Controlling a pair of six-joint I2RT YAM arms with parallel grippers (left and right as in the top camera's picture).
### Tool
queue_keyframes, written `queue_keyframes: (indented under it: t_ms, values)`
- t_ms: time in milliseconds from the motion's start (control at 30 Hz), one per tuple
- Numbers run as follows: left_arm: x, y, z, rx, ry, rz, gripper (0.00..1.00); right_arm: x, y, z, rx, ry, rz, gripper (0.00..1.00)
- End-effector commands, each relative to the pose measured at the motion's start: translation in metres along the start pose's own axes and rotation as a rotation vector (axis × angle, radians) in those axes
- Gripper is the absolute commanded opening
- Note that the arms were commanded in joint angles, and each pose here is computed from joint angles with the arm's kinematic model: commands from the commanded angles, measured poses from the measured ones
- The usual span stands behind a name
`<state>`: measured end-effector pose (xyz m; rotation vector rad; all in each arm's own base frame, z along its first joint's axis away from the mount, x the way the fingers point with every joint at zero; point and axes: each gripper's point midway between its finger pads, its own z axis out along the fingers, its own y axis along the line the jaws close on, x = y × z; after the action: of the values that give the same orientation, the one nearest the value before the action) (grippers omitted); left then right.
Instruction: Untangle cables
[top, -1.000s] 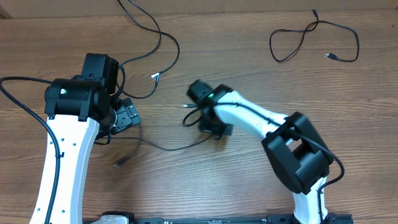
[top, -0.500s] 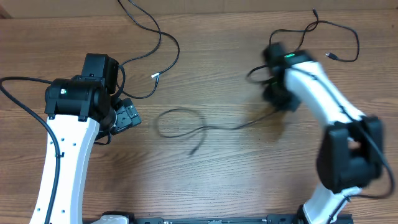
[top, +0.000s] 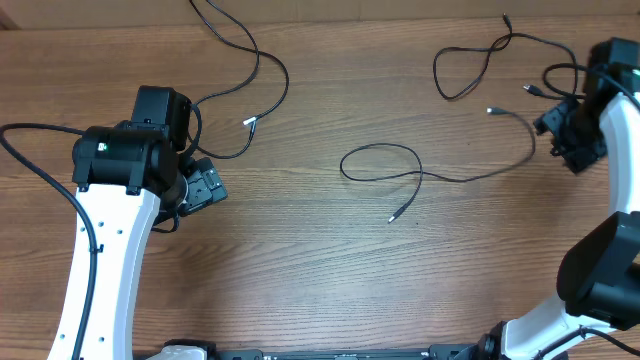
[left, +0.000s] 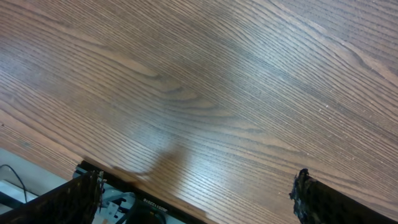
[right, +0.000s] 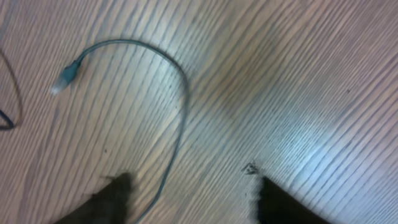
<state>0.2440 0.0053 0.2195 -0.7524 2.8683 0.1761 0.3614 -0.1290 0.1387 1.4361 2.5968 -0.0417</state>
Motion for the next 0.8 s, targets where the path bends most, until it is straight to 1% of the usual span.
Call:
queue_keyframes:
  t_ms: [0, 67, 200, 333, 600, 700, 767]
  values:
    - [-0.001, 0.003, 0.002, -0.02, -0.007, -0.014, 0.99, 0.012, 0.02, -0.012, -0.141, 0.069, -0.087, 0.94]
    - [-0.001, 0.003, 0.002, -0.02, -0.007, -0.014, 1.0, 0.025, 0.032, -0.013, -0.2, 0.115, -0.166, 0.98]
    - [-0.001, 0.003, 0.002, -0.02, -0.007, -0.014, 1.0, 0.06, 0.052, -0.013, -0.274, 0.207, -0.31, 0.98]
    - [-0.001, 0.003, 0.002, -0.02, -0.007, -0.014, 1.0, 0.099, 0.069, -0.005, -0.263, 0.246, -0.444, 0.98]
    - [-0.001, 0.003, 0.002, -0.02, -0.007, -0.014, 1.0, 0.188, 0.097, 0.028, -0.25, 0.298, -0.685, 1.0]
    - [-0.001, 0.003, 0.002, -0.02, -0.007, -0.014, 0.99, 0.211, 0.104, 0.033, -0.259, 0.3, -0.742, 1.0]
    - [-0.001, 0.003, 0.002, -0.02, -0.007, -0.014, 1.0, 0.216, 0.106, 0.035, -0.242, 0.285, -0.734, 1.0]
